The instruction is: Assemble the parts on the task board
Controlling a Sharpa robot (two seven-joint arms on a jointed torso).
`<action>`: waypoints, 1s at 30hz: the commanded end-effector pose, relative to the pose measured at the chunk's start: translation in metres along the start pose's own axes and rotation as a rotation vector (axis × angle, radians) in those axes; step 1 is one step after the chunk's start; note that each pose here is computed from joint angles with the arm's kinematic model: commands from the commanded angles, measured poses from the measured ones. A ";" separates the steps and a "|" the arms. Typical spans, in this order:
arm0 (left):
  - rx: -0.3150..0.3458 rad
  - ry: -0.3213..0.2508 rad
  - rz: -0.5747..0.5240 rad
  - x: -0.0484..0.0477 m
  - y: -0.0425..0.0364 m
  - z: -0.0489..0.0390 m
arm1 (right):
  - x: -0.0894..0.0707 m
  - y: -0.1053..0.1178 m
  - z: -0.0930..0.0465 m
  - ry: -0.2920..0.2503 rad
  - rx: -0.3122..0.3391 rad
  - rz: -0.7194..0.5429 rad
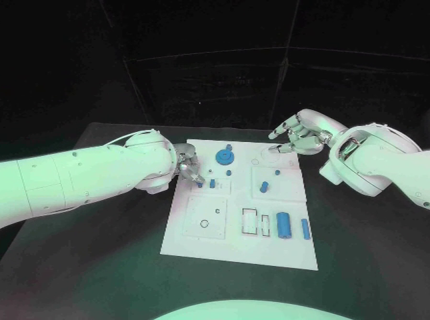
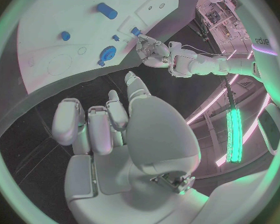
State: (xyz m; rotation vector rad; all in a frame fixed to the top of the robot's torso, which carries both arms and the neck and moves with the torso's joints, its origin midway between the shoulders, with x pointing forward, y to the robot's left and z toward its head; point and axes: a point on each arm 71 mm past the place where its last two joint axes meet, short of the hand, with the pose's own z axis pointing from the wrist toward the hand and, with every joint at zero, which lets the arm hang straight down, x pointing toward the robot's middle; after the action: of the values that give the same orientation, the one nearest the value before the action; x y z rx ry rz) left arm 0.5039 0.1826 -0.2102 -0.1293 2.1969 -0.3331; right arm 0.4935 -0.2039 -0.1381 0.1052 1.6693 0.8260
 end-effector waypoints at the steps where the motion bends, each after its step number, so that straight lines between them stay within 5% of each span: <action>1: -0.021 0.036 0.027 0.0061 0.0020 0.0012 | -0.001 0.002 0.000 -0.001 -0.015 -0.003; 30: -0.033 0.065 0.037 0.0083 -0.0006 0.0031 | -0.001 0.002 -0.001 -0.001 -0.012 -0.003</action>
State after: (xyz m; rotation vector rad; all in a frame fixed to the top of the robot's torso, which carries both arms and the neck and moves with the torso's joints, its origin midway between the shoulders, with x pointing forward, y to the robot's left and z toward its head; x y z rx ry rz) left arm 0.5049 0.1808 -0.2115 -0.1138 2.2250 -0.3050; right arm 0.4931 -0.2047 -0.1380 0.1044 1.6691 0.8267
